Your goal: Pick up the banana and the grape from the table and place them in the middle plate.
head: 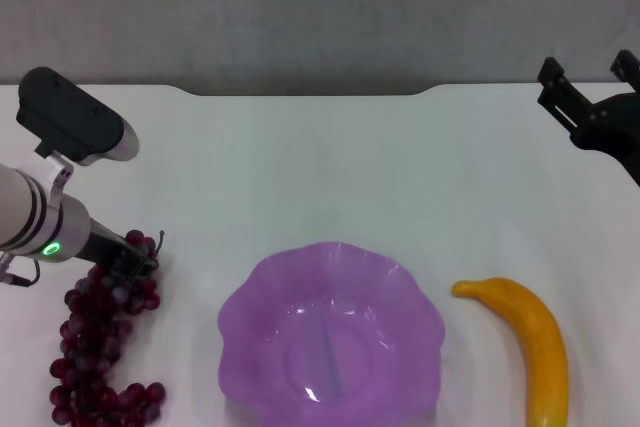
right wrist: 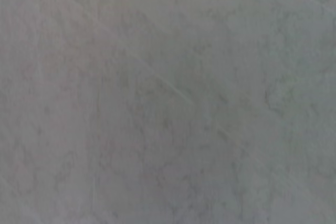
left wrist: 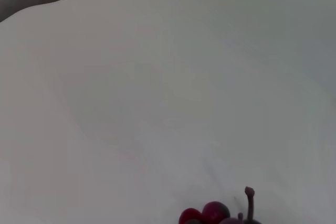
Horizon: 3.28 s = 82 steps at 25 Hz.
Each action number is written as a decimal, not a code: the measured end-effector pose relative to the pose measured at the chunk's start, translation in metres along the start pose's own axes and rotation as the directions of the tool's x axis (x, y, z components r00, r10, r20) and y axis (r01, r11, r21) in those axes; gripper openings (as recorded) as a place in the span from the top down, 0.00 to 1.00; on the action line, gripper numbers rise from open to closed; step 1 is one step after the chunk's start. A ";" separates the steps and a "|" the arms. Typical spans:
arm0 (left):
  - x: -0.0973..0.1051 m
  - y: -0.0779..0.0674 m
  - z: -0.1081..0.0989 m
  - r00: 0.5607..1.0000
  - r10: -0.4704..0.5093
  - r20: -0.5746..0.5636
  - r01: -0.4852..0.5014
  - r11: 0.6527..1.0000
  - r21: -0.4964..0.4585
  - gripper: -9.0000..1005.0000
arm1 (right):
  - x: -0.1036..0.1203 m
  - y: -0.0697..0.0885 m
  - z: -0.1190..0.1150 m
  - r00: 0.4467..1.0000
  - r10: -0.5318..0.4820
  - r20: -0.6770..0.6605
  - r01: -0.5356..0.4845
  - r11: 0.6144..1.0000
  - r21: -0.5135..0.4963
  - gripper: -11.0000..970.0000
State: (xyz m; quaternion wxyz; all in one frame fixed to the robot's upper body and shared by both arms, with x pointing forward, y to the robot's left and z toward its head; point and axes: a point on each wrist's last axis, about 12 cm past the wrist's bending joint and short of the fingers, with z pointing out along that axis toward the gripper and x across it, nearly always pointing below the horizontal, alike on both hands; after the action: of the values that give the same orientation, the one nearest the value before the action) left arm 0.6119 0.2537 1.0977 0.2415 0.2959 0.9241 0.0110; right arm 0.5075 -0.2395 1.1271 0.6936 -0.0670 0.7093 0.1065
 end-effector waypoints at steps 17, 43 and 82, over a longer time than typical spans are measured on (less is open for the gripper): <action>0.004 0.000 0.002 0.999 0.026 -0.022 -0.026 1.000 0.005 0.61 | 0.000 0.000 0.000 1.000 0.000 -0.001 0.000 1.000 -0.001 0.12; -0.002 0.004 -0.051 0.998 0.041 0.054 -0.041 0.999 -0.015 0.63 | 0.001 0.000 0.000 1.000 0.000 -0.002 0.000 1.000 -0.001 0.12; -0.027 -0.018 -0.229 0.794 0.052 0.606 -0.275 0.919 0.282 0.65 | 0.001 0.001 0.001 1.000 -0.015 -0.011 0.015 1.000 -0.007 0.12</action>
State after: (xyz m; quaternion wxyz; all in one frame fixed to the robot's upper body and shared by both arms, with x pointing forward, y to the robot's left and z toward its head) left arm 0.5178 0.2519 1.3087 0.4556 0.4032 0.7605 -0.2269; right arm 0.5079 -0.2384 1.1261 0.6900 -0.0751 0.7124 0.1035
